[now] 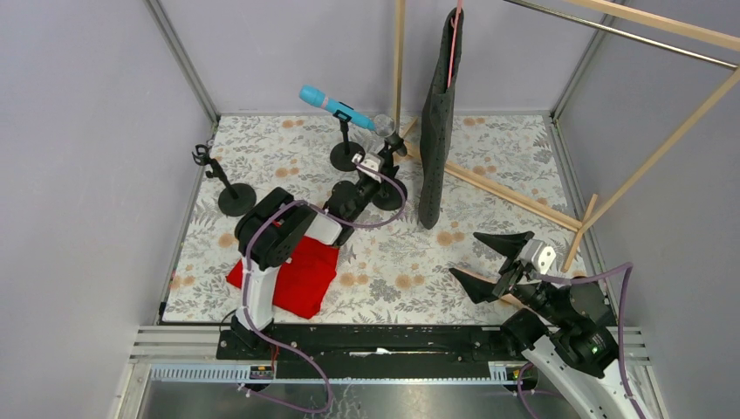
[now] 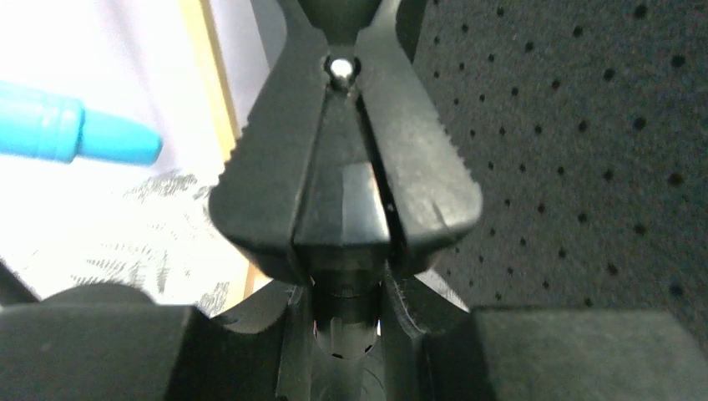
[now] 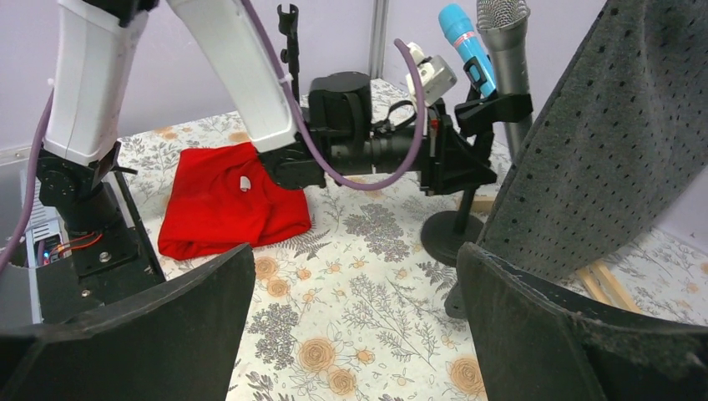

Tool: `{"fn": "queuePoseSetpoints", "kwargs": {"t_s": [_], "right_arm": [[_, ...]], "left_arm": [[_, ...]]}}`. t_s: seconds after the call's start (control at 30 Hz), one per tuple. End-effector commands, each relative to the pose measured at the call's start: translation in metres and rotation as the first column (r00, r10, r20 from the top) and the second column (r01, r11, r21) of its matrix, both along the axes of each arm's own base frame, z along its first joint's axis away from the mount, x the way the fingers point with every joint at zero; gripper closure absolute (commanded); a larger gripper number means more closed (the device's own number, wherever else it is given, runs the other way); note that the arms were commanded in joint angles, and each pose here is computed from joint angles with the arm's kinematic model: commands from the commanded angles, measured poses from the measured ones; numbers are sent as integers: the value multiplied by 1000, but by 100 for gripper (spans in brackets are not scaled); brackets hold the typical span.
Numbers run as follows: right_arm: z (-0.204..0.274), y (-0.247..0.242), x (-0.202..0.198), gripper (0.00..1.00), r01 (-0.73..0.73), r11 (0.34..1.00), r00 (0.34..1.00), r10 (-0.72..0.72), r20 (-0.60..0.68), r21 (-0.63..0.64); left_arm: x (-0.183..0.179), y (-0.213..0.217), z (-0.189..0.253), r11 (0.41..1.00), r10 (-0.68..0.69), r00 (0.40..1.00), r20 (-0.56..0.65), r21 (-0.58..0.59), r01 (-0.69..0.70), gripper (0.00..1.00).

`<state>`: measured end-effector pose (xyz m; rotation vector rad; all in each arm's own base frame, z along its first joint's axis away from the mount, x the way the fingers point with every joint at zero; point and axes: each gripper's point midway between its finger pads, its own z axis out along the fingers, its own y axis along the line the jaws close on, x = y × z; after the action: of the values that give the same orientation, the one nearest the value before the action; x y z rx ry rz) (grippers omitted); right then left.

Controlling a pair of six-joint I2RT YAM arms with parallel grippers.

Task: Attach the microphones to the stand

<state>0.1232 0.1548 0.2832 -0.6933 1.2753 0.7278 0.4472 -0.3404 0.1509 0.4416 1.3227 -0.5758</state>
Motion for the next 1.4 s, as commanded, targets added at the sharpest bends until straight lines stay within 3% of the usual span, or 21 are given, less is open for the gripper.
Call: {"fn": "queuePoseSetpoints", "kwargs": {"t_s": [0.0, 0.23, 0.47, 0.63, 0.9, 1.17, 1.2, 1.27, 1.37], "right_arm": [[11, -5, 0, 4, 26, 999, 1000, -26, 12, 32], [8, -2, 5, 4, 28, 999, 1000, -29, 11, 45], [5, 3, 7, 4, 14, 999, 1000, -14, 0, 42], [1, 2, 7, 4, 20, 999, 1000, -20, -5, 40], [-3, -2, 8, 4, 39, 999, 999, -38, -12, 26], [-2, -2, 7, 4, 37, 999, 999, -37, -10, 28], [-2, -2, 7, 4, 39, 999, 999, -39, -10, 29], [-1, -2, 8, 4, 38, 999, 999, -38, -11, 31], [0, -3, 8, 4, 42, 998, 999, -41, -10, 41]], "left_arm": [[-13, 35, 25, 996, 84, 996, -20, -23, -85, 100], [-19, 91, 16, 967, 247, 968, -34, 70, -245, 100], [13, 138, 25, 955, 293, 955, -48, -41, -295, 100], [31, 136, 30, 961, 268, 963, 6, -69, -267, 100], [47, 109, 26, 984, 155, 988, -3, -91, -154, 100], [59, 102, 20, 985, 144, 989, -22, -90, -145, 100], [58, 103, 20, 984, 150, 988, -23, -91, -151, 95], [53, 106, 20, 984, 153, 988, -27, -90, -155, 69], [45, 110, 25, 983, 154, 988, -21, -93, -155, 41]]}}
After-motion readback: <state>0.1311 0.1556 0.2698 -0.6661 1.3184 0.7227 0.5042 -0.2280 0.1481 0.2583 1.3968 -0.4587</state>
